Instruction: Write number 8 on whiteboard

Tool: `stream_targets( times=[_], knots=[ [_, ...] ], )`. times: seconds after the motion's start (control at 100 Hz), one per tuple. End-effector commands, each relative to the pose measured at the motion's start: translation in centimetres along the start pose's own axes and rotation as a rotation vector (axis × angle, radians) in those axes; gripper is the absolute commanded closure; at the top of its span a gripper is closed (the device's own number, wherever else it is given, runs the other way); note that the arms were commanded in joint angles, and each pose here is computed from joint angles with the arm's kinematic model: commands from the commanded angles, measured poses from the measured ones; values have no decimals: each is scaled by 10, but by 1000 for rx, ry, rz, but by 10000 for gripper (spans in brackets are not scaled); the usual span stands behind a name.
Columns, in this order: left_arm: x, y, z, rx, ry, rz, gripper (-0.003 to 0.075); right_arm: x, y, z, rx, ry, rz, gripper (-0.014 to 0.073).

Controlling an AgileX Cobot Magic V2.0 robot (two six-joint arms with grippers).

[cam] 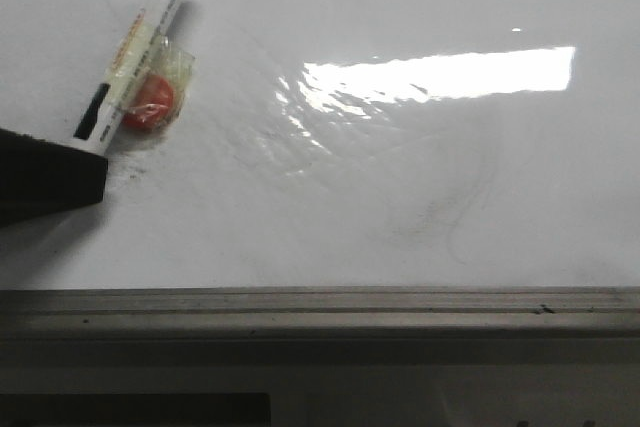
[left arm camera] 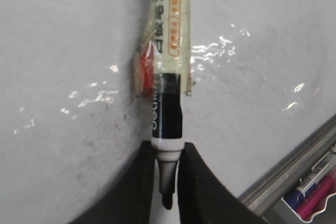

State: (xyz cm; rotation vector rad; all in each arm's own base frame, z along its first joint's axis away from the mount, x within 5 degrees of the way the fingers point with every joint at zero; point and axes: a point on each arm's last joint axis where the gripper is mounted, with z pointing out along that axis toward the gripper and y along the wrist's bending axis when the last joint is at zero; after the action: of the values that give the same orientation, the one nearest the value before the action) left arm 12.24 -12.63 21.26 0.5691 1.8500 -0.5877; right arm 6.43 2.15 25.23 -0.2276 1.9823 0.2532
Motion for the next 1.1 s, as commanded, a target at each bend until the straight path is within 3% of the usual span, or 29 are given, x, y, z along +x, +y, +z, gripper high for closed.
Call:
stream_targets(
  times=[0.0, 0.29, 0.41, 0.48, 0.62, 0.69, 0.91, 1.09],
  knots=[
    [-29, -8, -2, 46, -164, 73, 741, -21, 3, -4, -25, -62, -126, 658],
    [-48, -23, 0, 145, -167, 335, 741, -65, 21, -1, -165, -80, -267, 658],
    [-49, -25, 0, 161, -176, 388, 741, -81, 34, 5, -268, -66, -233, 643],
    [-48, -25, 0, 162, -176, 395, 741, -88, 43, 10, -320, -45, -240, 573],
    [-48, -27, -1, 181, -183, 459, 741, -98, 58, 22, -388, -27, -235, 332],
    [-50, -28, -1, 189, -205, 476, 741, -102, 63, 29, -406, -13, -229, 279],
    [-54, -39, -5, 272, -313, 673, 741, -115, 73, 43, -414, 17, -236, 282],
    [-53, -40, -5, 281, -319, 695, 741, -124, 77, 41, -442, 76, -279, 282]
  ],
)
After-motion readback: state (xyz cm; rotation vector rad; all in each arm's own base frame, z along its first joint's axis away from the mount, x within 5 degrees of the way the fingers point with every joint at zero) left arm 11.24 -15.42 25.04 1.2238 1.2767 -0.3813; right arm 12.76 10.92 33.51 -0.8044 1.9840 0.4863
